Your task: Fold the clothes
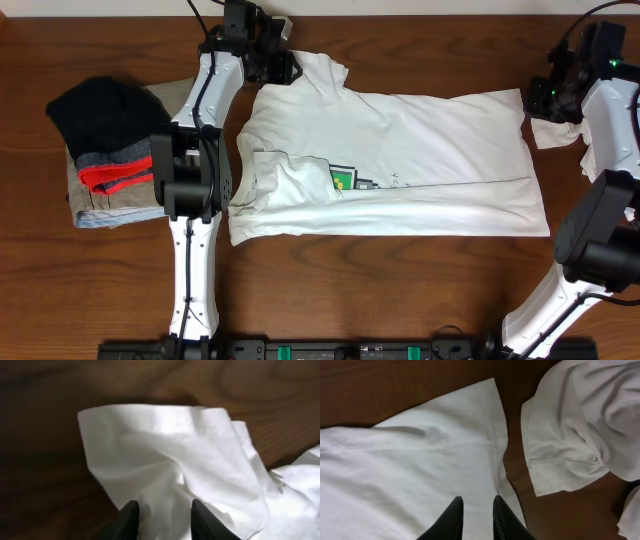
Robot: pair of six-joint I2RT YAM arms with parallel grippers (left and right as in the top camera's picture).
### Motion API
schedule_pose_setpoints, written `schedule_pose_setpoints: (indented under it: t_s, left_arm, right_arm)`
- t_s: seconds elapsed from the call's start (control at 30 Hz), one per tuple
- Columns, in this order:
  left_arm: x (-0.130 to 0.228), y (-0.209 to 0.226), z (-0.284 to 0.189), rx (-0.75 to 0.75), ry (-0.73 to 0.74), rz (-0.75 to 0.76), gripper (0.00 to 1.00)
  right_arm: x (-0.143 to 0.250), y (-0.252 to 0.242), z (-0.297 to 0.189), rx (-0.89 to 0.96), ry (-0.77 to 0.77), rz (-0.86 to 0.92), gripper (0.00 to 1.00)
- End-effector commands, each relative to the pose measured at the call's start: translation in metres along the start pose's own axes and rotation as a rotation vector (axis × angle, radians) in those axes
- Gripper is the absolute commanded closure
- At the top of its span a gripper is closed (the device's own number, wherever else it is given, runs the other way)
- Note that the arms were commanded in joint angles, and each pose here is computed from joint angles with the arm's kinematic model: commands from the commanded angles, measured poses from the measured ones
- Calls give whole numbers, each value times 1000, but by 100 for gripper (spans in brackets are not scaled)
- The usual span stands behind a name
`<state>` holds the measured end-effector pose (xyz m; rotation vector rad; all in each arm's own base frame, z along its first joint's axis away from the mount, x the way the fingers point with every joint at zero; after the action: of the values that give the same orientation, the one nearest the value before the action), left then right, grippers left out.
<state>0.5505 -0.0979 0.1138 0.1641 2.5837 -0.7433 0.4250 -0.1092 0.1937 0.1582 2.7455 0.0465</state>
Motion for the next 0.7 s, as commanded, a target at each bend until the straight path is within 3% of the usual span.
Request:
schedule_pose_setpoints:
  t_s: [0.0,0.07,0.27,0.37,0.53,0.67]
  left_arm:
    - [10,14,12,-49,31,-9,64]
    - [10,14,12,-54,31,-5,66]
    - [10,11,12,-14,34,0,94]
    - [10,4,4,72,49,-13,94]
    - [15,0,-14,64,107,-64,94]
    - [18,-3,-19,61,135,-81,94]
  right_arm:
    - [-1,2,-2,-2,-4,-4,81]
    - [-1,2,-2,-2,-4,-4,81]
    - [-2,2,-2,-1,-9,-5,82]
    - [-5,1,-2,2,-28,-7,83]
    - [-15,-1,-2,12,-100,-13,85]
    - [-25,-2,-3,21,-166,-21,81]
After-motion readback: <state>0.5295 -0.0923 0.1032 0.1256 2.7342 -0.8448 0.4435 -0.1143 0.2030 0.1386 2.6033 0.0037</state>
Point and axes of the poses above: each gripper's point midway between its finger pads, its own z axis out along the fingers, its own y axis along the line the jaws close on, x = y × z, the point moved 10 cm from there along -z, back along the fingers, and after that the axes turned 8 degrees about -z, right-handed, at the moved point
